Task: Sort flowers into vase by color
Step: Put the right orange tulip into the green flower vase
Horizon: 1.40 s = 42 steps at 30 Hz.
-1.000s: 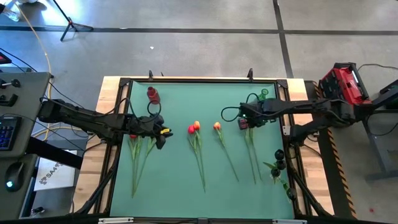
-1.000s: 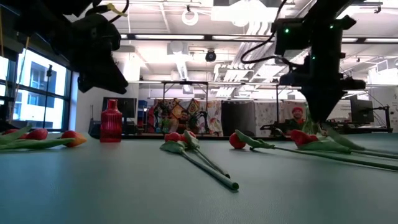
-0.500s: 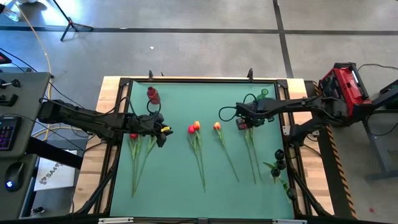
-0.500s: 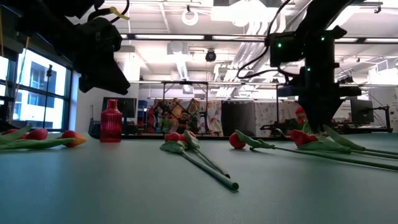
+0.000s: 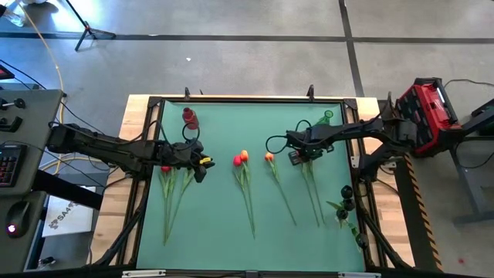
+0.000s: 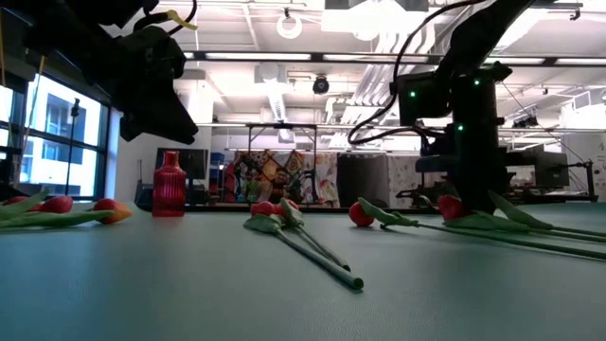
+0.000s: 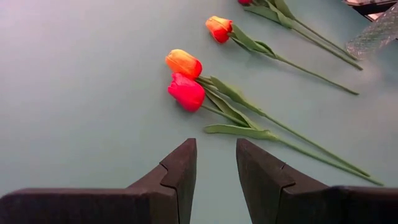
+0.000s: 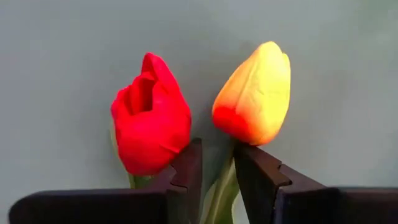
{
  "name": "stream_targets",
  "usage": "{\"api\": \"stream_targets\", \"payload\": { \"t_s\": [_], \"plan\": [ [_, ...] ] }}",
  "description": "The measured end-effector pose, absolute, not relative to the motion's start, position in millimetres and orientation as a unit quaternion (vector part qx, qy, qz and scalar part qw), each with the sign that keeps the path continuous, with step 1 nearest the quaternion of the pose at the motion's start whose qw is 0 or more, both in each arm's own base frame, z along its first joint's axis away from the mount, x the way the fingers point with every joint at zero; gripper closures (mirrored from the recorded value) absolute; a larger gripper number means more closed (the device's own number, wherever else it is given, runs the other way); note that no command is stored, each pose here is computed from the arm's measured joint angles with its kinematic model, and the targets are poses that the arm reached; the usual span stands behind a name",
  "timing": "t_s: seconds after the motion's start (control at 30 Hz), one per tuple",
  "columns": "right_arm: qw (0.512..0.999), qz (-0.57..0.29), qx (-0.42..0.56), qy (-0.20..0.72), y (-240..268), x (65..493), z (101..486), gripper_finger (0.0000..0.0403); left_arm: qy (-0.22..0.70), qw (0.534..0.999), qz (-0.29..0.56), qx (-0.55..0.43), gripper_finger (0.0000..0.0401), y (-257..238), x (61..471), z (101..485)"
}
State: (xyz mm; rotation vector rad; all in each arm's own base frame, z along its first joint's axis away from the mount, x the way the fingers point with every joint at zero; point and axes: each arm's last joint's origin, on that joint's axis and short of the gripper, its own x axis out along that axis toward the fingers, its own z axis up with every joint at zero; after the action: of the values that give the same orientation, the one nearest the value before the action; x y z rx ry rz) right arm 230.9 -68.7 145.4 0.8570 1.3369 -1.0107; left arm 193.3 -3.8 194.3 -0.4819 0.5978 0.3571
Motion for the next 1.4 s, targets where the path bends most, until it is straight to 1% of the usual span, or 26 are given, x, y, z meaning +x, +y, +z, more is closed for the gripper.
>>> {"api": "stream_targets", "payload": {
  "t_s": [0.07, 0.2, 0.3, 0.37, 0.5, 0.63, 0.83, 1.0, 1.13, 1.27, 1.33, 1.4],
  "plan": [
    [0.587, -0.429, 0.368, 0.579, -69.8, 231.2, 143.6, 0.0341, 0.290, 0.912, 0.173, -0.234, 0.0298, -3.8, 193.3, 194.3],
    [0.583, -0.432, 0.370, 0.580, -73.5, 230.2, 142.3, 0.0392, 0.290, 0.912, 0.173, -0.234, 0.0298, -3.8, 193.3, 194.3],
    [0.582, -0.422, 0.376, 0.584, -75.1, 229.8, 142.3, 0.0393, 0.290, 0.912, 0.173, -0.234, 0.0298, -3.8, 193.3, 194.3],
    [0.584, -0.401, 0.385, 0.591, -74.5, 230.6, 144.3, 0.0395, 0.290, 0.911, 0.172, -0.237, 0.0298, -3.9, 193.3, 194.3],
    [0.614, -0.379, 0.394, 0.569, -71.5, 238.6, 162.5, 0.0399, 0.290, 0.908, 0.170, -0.249, 0.0298, -4.6, 193.3, 194.2],
    [0.652, -0.392, 0.384, 0.523, -72.2, 244.5, 189.9, 0.0401, 0.295, 0.908, 0.159, -0.253, 0.0298, -5.5, 193.4, 194.1],
    [0.700, -0.455, 0.329, 0.441, -76.9, 245.2, 241.8, 0.0402, 0.301, 0.907, 0.142, -0.258, 0.0298, -6.6, 193.5, 194.0],
    [0.735, -0.502, 0.300, 0.344, -82.4, 247.7, 287.6, 0.0402, 0.311, 0.911, 0.116, -0.244, 0.0298, -7.7, 193.4, 193.8],
    [0.752, -0.530, 0.285, 0.270, -85.8, 252.1, 320.8, 0.0402, 0.318, 0.912, 0.102, -0.238, 0.0298, -8.4, 193.1, 193.4],
    [0.770, -0.553, 0.233, 0.218, -86.2, 253.7, 353.2, 0.0403, 0.322, 0.916, 0.091, -0.220, 0.0298, -7.5, 193.2, 193.3],
    [0.767, -0.578, 0.190, 0.204, -87.0, 249.6, 370.3, 0.0403, 0.321, 0.917, 0.095, -0.216, 0.0298, -4.8, 193.2, 193.3],
    [0.751, -0.613, 0.153, 0.193, -89.1, 242.5, 384.1, 0.0403, 0.318, 0.916, 0.106, -0.221, 0.0298, -0.8, 193.3, 193.3]
  ]
}}
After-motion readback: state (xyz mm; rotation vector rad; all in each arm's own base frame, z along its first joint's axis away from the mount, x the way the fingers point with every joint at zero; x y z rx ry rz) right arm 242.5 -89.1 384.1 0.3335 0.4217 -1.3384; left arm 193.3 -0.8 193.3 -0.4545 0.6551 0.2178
